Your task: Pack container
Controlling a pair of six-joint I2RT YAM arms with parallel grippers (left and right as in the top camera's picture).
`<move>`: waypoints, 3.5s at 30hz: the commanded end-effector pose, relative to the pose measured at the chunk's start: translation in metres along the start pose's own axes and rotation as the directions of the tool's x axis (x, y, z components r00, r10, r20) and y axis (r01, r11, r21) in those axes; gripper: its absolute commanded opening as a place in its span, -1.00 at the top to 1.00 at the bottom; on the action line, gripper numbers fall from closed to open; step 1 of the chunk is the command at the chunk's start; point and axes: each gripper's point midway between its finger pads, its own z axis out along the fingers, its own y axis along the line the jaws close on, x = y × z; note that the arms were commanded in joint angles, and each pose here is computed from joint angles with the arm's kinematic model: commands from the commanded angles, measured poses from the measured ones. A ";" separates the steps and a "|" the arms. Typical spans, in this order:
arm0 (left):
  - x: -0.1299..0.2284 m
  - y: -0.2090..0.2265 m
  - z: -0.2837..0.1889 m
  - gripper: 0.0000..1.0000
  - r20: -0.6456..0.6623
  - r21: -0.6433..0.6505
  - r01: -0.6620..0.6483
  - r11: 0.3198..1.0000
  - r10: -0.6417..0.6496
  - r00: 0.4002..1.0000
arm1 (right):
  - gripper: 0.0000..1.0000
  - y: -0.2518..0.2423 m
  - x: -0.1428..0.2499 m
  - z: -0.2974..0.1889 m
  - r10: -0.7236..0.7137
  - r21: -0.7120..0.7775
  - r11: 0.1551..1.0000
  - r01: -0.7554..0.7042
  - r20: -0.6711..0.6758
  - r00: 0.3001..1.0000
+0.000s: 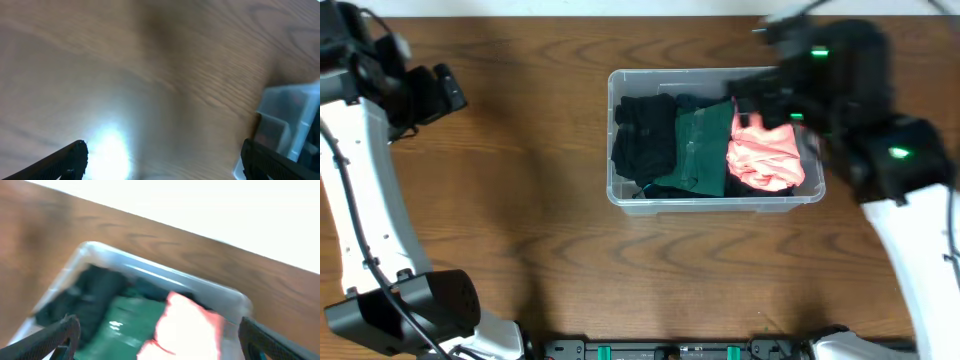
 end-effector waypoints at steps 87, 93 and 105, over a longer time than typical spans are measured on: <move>0.256 -0.019 -0.069 -0.96 0.311 0.121 -0.326 0.938 0.276 0.910 | -0.99 -0.041 0.239 -0.007 -0.038 0.152 0.987 -0.049 0.522 0.852; 0.256 -0.019 -0.069 -0.96 0.311 0.121 -0.325 0.938 0.276 0.910 | -0.99 -0.041 0.239 -0.007 -0.038 0.152 0.987 -0.049 0.522 0.852; 0.263 -0.026 -0.069 -0.96 0.339 0.145 -0.380 0.913 0.315 0.886 | -0.99 -0.041 0.239 -0.007 -0.038 0.152 0.987 -0.049 0.522 0.852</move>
